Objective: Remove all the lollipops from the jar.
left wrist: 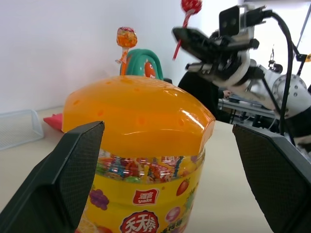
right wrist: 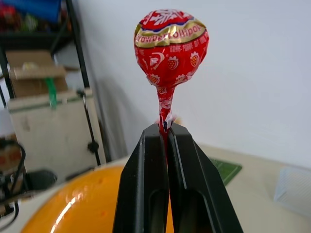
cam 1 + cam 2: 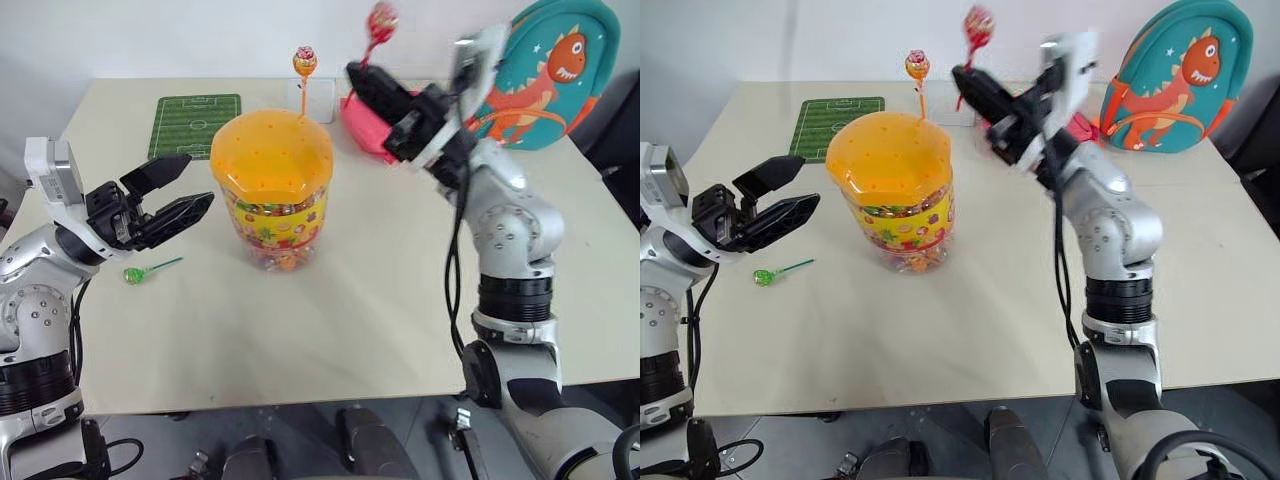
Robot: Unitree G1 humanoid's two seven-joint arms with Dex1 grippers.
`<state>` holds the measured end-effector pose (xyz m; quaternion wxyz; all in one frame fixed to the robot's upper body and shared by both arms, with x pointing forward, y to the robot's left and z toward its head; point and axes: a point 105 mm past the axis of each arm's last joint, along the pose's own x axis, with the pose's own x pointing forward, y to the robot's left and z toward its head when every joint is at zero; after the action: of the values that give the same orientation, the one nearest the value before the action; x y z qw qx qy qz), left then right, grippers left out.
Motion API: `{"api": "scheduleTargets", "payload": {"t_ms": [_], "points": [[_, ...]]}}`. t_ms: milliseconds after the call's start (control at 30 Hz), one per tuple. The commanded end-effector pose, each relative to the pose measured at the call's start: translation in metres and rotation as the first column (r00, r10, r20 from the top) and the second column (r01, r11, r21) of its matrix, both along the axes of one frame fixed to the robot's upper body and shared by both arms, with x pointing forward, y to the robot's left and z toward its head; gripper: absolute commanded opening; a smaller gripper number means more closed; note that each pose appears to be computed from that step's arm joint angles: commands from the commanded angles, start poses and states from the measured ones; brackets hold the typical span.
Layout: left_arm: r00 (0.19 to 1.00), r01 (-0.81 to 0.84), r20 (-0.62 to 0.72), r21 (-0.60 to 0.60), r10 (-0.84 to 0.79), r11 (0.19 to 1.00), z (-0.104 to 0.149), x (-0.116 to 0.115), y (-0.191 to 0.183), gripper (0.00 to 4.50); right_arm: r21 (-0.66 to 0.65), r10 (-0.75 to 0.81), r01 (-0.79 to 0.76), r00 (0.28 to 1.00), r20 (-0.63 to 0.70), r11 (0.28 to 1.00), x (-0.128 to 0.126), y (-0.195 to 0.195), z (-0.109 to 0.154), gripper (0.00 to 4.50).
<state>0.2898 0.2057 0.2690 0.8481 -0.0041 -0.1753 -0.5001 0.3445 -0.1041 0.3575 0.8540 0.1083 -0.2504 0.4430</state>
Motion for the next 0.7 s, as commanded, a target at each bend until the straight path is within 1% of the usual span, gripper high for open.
{"api": "scheduleTargets", "payload": {"t_ms": [33, 67, 100, 133, 167, 200, 267, 300, 333, 367, 433, 500, 533, 567, 600, 700], "points": [[0.997, 0.023, 0.068, 0.110, -0.031, 0.994, -0.001, -0.009, -0.005, 4.50, -0.115, -0.119, 0.111, 0.990, -0.069, 0.987, -0.009, -0.047, -0.004, 0.02], [0.997, 0.035, 0.070, 0.135, -0.045, 0.990, -0.005, -0.012, -0.006, 4.50, -0.221, -0.187, 0.149, 0.968, -0.165, 0.964, -0.005, -0.064, -0.024, 0.02], [0.996, 0.047, 0.064, 0.162, -0.058, 0.986, -0.010, -0.014, -0.006, 4.50, -0.325, -0.263, 0.170, 0.927, -0.267, 0.930, -0.003, -0.082, -0.046, 0.02], [0.995, 0.061, 0.059, 0.201, -0.074, 0.978, -0.016, -0.016, -0.007, 4.50, -0.477, -0.419, 0.238, 0.851, -0.317, 0.846, 0.000, -0.105, -0.074, 0.02], [0.992, 0.094, 0.056, 0.246, -0.110, 0.965, -0.024, -0.021, -0.010, 4.50, -0.613, -0.569, 0.279, 0.745, -0.349, 0.740, 0.000, -0.132, -0.102, 0.02], [0.989, 0.116, 0.054, 0.275, -0.136, 0.954, -0.030, -0.025, -0.012, 4.50, -0.690, -0.655, 0.292, 0.673, -0.343, 0.662, -0.001, -0.148, -0.118, 0.02], [0.983, 0.169, 0.011, 0.319, -0.182, 0.932, -0.040, -0.030, -0.019, 4.50, -0.760, -0.700, 0.206, 0.584, -0.410, 0.617, -0.013, -0.159, -0.149, 0.02], [0.979, 0.190, 0.002, 0.336, -0.203, 0.923, -0.045, -0.033, -0.022, 4.50, -0.809, -0.720, 0.139, 0.556, -0.414, 0.572, -0.021, -0.161, -0.167, 0.02], [0.975, 0.210, -0.011, 0.354, -0.220, 0.912, -0.049, -0.034, -0.025, 4.50, -0.839, -0.747, 0.083, 0.508, -0.429, 0.538, -0.027, -0.165, -0.187, 0.02], [0.973, 0.220, -0.018, 0.364, -0.230, 0.905, -0.052, -0.035, -0.026, 4.50, -0.856, -0.766, 0.051, 0.477, -0.431, 0.514, -0.031, -0.168, -0.198, 0.02], [0.976, 0.206, -0.009, 0.340, -0.216, 0.917, -0.050, -0.031, -0.027, 4.50, -0.882, -0.786, 0.042, 0.475, -0.395, 0.469, -0.034, -0.171, -0.213, 0.02], [0.979, 0.195, -0.002, 0.330, -0.206, 0.923, -0.049, -0.029, -0.028, 4.50, -0.900, -0.798, 0.046, 0.484, -0.360, 0.434, -0.035, -0.173, -0.218, 0.02], [0.980, 0.190, -0.004, 0.316, -0.199, 0.929, -0.048, -0.029, -0.028, 4.50, -0.884, -0.786, 0.035, 0.475, -0.396, 0.467, -0.036, -0.171, -0.221, 0.24], [0.980, 0.189, -0.005, 0.314, -0.198, 0.930, -0.048, -0.029, -0.028, 4.50, -0.874, -0.778, 0.035, 0.473, -0.413, 0.485, -0.036, -0.170, -0.222, 0.48], [0.981, 0.187, -0.008, 0.312, -0.195, 0.932, -0.048, -0.029, -0.028, 4.50, -0.869, -0.774, 0.035, 0.473, -0.421, 0.494, -0.036, -0.169, -0.223, 0.66], [0.983, 0.177, -0.014, 0.306, -0.182, 0.935, -0.048, -0.030, -0.027, 4.50, -0.862, -0.761, 0.029, 0.486, -0.430, 0.505, -0.039, -0.168, -0.220, 1.55]]}}
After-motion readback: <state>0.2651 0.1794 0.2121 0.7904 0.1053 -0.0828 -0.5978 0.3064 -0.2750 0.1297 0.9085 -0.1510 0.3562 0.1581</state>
